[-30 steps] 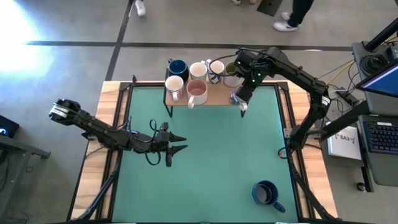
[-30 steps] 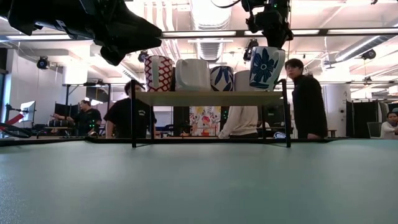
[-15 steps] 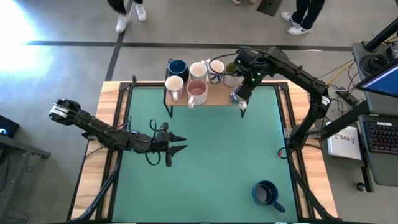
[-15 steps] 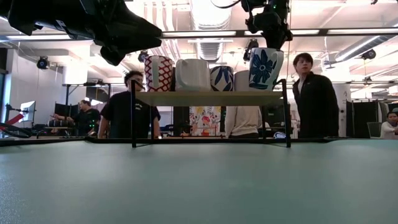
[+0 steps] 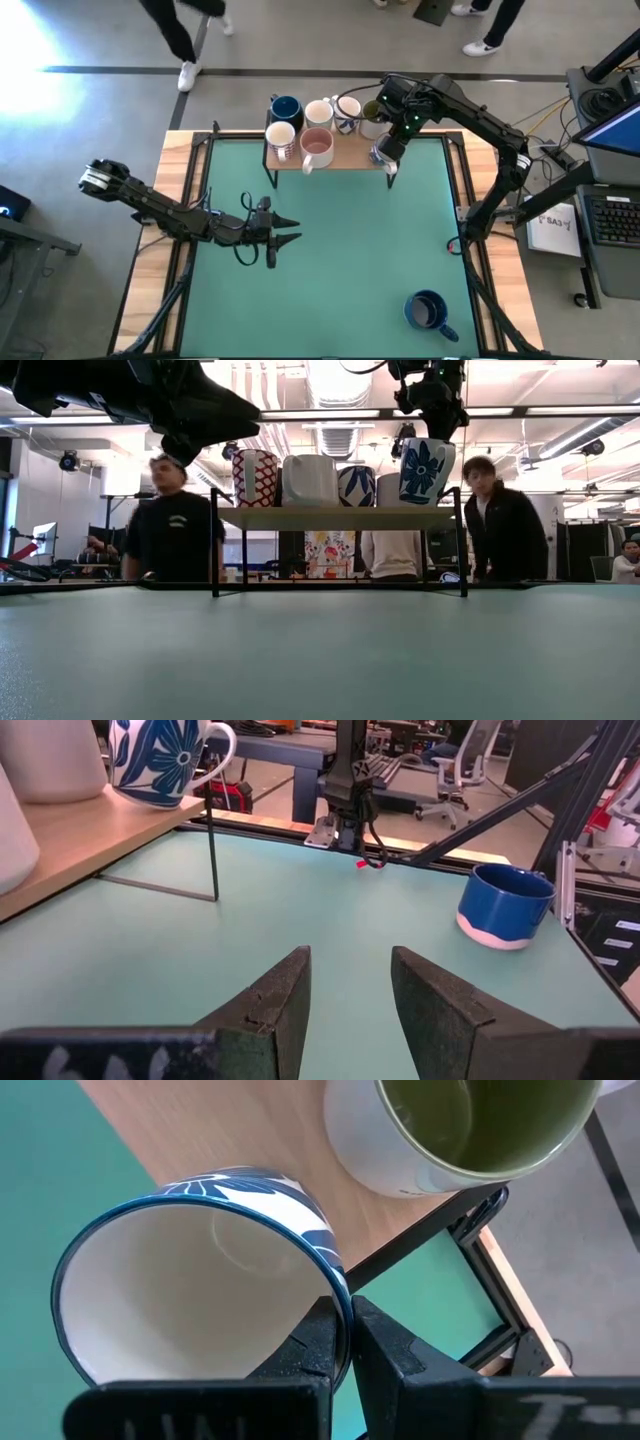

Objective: Place coffee mugs
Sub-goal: Put the blue mug on the shelf

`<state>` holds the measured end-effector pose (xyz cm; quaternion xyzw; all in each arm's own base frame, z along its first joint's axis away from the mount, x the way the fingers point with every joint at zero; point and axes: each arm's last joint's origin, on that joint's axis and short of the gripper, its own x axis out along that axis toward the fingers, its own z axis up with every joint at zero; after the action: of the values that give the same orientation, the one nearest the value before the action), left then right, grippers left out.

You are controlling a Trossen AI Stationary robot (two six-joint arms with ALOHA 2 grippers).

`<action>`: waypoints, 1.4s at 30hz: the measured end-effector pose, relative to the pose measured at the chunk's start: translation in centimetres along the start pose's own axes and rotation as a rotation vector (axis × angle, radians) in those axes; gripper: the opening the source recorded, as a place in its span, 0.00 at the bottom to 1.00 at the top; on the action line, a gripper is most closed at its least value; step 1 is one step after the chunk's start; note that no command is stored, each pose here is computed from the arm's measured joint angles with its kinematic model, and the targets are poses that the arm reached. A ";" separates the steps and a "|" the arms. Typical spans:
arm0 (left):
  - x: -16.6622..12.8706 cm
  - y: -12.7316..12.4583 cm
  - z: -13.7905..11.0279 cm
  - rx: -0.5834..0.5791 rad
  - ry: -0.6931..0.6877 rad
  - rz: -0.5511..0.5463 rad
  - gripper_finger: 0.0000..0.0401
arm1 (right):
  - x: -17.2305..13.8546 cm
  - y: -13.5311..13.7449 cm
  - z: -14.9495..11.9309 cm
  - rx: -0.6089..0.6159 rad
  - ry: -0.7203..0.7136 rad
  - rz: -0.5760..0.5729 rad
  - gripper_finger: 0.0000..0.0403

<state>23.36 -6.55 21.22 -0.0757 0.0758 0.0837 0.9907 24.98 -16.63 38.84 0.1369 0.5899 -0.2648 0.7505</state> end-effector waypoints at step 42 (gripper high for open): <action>0.0 0.0 0.0 0.000 0.001 0.000 0.31 | -0.1 -0.1 0.2 0.010 -0.029 -0.025 0.16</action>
<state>23.35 -6.55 21.21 -0.0756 0.0762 0.0838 0.9907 25.04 -16.76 39.01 0.1291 0.5794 -0.2790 0.7548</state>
